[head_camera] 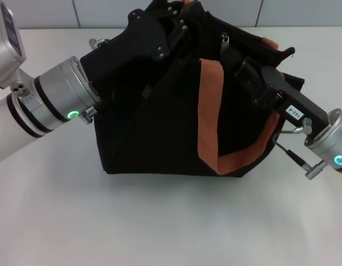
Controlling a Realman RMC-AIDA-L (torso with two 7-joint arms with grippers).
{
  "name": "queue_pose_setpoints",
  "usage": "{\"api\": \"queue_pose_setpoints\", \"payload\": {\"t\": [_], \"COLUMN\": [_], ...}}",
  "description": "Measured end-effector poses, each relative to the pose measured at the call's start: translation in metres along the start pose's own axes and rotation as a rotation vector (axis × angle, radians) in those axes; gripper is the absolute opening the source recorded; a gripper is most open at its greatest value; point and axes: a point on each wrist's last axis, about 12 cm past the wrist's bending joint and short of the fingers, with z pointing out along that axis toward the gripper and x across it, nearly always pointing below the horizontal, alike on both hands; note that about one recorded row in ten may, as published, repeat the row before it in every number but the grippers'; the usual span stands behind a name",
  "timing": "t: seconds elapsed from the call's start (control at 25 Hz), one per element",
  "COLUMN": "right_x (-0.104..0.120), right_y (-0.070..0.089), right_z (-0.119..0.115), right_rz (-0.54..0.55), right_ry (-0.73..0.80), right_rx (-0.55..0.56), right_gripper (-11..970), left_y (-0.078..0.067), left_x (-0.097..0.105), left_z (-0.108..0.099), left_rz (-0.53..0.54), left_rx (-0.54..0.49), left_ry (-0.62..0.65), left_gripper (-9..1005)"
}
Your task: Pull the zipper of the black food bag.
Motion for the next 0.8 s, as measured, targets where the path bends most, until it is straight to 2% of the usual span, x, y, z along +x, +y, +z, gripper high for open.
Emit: {"api": "queue_pose_setpoints", "payload": {"t": [0.12, 0.24, 0.64, 0.8], "right_x": [-0.001, -0.005, -0.011, -0.011], "right_y": [-0.003, -0.003, -0.003, -0.003], "right_z": [0.002, 0.006, 0.009, 0.009], "right_rz": [0.014, 0.005, -0.019, -0.019], "right_ry": [0.011, 0.02, 0.021, 0.022], "right_rx": [0.009, -0.017, -0.045, -0.042], "right_gripper": [49, -2, -1, 85], "left_y": [0.0, 0.0, 0.0, 0.0], "left_x": [0.0, 0.0, 0.0, 0.0], "left_z": [0.0, 0.0, 0.001, 0.001], "left_rz": [0.0, 0.0, 0.001, 0.0], "left_rx": [0.001, 0.0, 0.003, 0.003], "left_ry": [0.0, 0.0, -0.001, -0.001], "left_gripper": [23, 23, 23, 23]}}
